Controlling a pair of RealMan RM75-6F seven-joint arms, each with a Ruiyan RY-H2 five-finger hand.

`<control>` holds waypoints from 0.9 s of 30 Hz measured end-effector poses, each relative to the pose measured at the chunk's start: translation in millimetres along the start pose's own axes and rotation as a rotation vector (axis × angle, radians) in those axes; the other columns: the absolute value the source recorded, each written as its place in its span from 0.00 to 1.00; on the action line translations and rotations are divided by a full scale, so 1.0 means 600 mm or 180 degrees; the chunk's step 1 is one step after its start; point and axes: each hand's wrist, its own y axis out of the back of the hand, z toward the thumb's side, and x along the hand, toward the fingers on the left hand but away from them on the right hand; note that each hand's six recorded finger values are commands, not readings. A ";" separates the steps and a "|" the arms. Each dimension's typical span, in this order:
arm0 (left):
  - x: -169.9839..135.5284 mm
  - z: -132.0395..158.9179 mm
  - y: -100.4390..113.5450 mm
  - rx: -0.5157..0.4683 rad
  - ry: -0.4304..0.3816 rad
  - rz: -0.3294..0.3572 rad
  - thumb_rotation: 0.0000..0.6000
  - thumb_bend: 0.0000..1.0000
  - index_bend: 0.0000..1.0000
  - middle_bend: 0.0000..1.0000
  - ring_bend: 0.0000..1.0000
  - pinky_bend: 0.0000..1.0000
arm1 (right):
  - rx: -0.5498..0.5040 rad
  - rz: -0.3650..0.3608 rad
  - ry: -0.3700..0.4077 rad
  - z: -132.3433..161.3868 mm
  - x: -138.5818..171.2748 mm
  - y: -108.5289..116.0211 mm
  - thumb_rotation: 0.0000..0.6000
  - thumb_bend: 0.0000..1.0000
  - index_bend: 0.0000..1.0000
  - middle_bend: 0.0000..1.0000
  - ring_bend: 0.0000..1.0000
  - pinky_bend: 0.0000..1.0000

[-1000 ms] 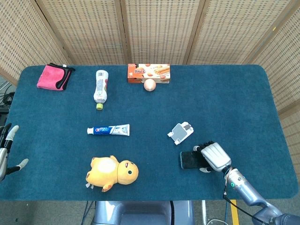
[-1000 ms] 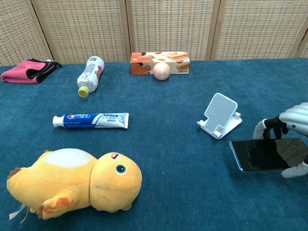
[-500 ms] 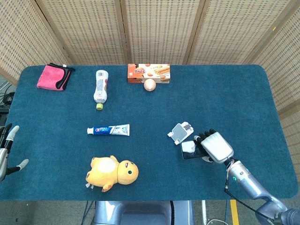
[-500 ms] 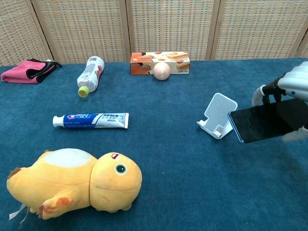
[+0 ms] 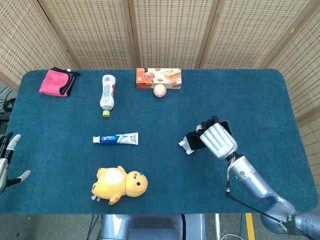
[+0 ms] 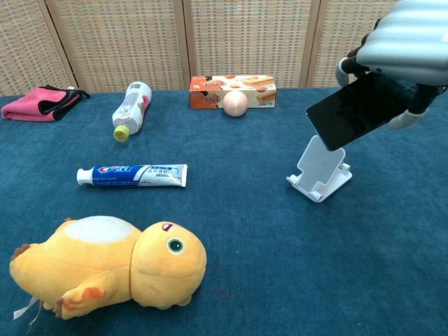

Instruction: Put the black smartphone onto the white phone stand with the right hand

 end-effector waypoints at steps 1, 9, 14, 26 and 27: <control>0.000 -0.001 0.001 -0.0007 -0.0003 -0.0002 1.00 0.00 0.00 0.00 0.00 0.00 | 0.0082 0.0011 0.0011 0.003 -0.004 0.003 1.00 0.31 0.41 0.50 0.45 0.37; -0.002 -0.003 0.004 -0.0040 -0.0020 -0.0009 1.00 0.00 0.00 0.00 0.00 0.00 | 0.0652 0.0233 0.0063 0.036 -0.038 0.016 1.00 0.31 0.41 0.48 0.44 0.37; -0.003 -0.003 0.005 -0.0054 -0.0031 -0.0011 1.00 0.00 0.00 0.00 0.00 0.00 | 0.0785 0.0397 0.0115 0.061 -0.052 0.021 1.00 0.31 0.41 0.46 0.41 0.37; -0.002 -0.004 0.004 -0.0053 -0.0028 -0.0032 1.00 0.00 0.00 0.00 0.00 0.00 | 0.1124 0.0614 0.0344 0.093 -0.079 0.014 1.00 0.31 0.41 0.44 0.32 0.37; -0.002 -0.004 0.003 -0.0052 -0.0026 -0.0033 1.00 0.00 0.00 0.00 0.00 0.00 | 0.1143 0.0616 0.0360 0.095 -0.081 0.013 1.00 0.31 0.41 0.44 0.32 0.37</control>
